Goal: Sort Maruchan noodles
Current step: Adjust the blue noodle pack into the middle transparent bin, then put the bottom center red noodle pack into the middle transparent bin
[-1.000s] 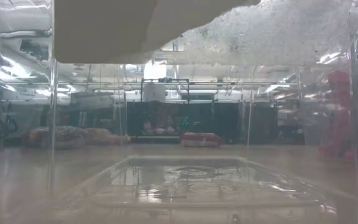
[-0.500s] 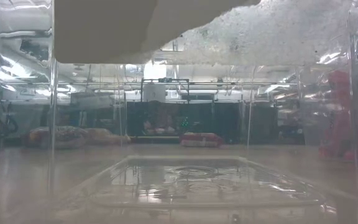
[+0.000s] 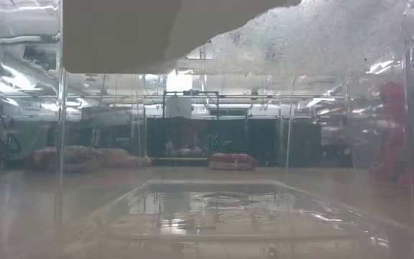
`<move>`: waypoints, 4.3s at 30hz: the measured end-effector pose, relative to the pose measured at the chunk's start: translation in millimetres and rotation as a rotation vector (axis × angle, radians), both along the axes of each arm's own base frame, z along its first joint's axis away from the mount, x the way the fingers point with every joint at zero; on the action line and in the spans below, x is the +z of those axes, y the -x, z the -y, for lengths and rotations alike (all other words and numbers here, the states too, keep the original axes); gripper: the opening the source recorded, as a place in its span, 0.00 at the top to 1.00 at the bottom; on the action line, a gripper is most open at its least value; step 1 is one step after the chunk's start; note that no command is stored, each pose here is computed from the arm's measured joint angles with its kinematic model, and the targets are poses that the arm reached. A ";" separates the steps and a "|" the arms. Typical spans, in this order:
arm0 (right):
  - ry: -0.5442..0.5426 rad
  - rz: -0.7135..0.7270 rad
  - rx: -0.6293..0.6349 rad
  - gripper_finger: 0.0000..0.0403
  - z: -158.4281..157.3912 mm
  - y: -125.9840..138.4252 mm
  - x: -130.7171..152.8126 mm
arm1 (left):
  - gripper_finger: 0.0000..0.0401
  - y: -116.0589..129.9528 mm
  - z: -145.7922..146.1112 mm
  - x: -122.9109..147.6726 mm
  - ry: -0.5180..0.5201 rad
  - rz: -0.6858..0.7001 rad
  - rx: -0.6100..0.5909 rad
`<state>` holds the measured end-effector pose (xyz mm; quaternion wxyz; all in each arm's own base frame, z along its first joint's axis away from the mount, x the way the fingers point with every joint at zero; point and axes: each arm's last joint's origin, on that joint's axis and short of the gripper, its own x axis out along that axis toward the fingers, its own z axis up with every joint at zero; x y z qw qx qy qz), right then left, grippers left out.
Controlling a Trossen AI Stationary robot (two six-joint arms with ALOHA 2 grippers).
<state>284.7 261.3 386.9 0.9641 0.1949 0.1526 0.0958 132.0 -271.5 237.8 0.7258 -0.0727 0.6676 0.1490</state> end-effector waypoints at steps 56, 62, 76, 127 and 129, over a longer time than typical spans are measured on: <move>-0.014 -0.052 0.022 0.43 -7.0 8.6 -4.6 | 0.69 3.0 -38.8 45.9 0.198 0.017 -0.057; -0.006 -0.047 0.002 0.43 -4.9 6.8 -4.6 | 0.59 10.9 -45.4 100.0 0.299 0.348 -0.033; 0.111 -0.050 -0.072 0.55 86.5 -60.3 -5.3 | 0.68 4.2 -143.0 120.3 0.082 0.729 0.145; 0.615 -0.367 -0.420 0.23 280.2 -25.2 19.6 | 0.17 -119.6 -313.1 -74.8 -0.229 -0.033 0.760; 0.629 -0.370 -0.383 0.23 279.5 -18.0 23.2 | 0.17 -121.7 -307.1 -77.9 -0.252 -0.019 0.797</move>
